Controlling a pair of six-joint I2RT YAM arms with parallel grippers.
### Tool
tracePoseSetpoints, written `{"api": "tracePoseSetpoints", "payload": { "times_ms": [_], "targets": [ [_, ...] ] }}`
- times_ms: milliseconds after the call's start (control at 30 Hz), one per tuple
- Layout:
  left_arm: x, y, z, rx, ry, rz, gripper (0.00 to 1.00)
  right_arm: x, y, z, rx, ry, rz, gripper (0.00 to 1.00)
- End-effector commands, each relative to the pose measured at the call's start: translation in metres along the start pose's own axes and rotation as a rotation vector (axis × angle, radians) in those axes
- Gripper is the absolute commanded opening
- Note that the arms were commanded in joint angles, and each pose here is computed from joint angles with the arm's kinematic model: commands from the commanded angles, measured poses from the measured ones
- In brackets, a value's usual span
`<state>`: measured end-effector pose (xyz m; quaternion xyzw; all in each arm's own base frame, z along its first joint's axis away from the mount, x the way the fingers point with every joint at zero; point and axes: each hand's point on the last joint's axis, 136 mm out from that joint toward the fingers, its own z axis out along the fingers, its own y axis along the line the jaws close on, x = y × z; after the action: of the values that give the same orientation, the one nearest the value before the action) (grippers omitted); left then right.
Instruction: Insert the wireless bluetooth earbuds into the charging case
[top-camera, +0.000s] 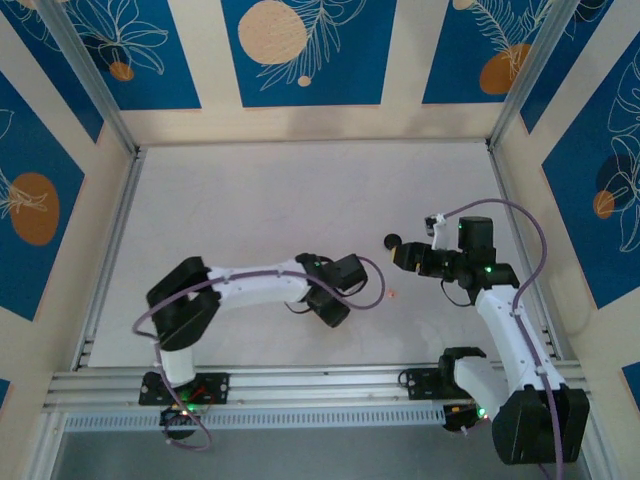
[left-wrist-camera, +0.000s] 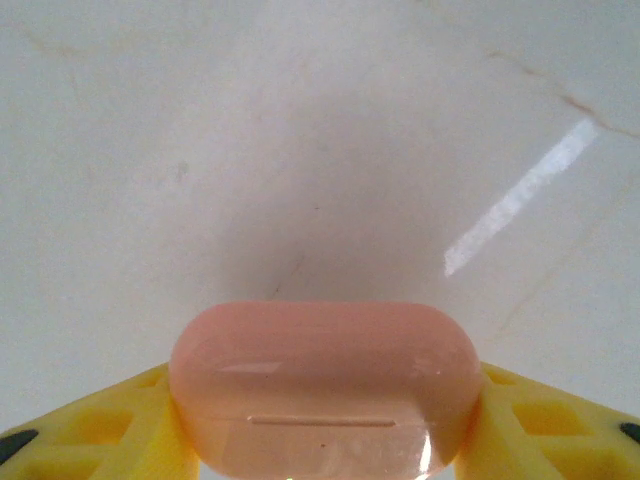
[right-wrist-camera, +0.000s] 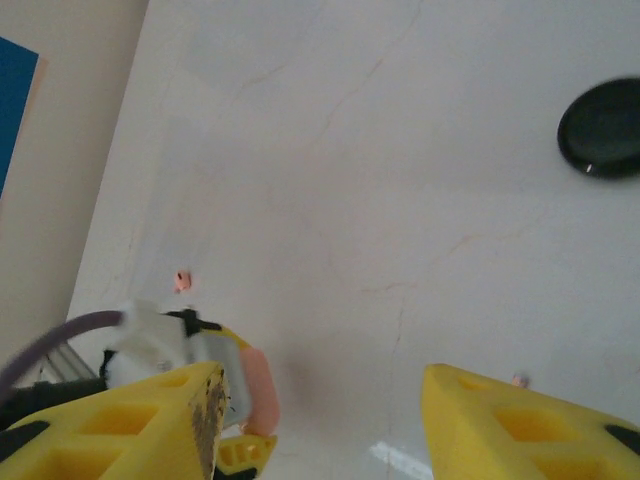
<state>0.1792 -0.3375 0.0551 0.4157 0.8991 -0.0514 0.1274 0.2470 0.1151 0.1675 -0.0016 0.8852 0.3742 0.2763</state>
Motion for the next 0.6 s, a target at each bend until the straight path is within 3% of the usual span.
{"api": "tracePoseSetpoints", "payload": {
  "times_ms": [0,333,433,567],
  "targets": [
    [-0.025,0.0,-0.013,0.032,-0.211,0.151,0.5,0.013,0.013,0.001,-0.086,0.086,0.071,0.55],
    [-0.019,-0.003,-0.039,0.114,-0.671,0.395,0.49,0.043,0.035,0.021,-0.228,0.238,0.101,0.51],
    [-0.015,-0.005,-0.045,0.109,-0.757,0.451,0.49,0.06,0.042,0.03,-0.248,0.296,0.083,0.5],
    [-0.013,-0.007,-0.046,0.109,-0.786,0.473,0.49,0.079,0.053,0.041,-0.24,0.363,0.021,0.49]
  ]
}}
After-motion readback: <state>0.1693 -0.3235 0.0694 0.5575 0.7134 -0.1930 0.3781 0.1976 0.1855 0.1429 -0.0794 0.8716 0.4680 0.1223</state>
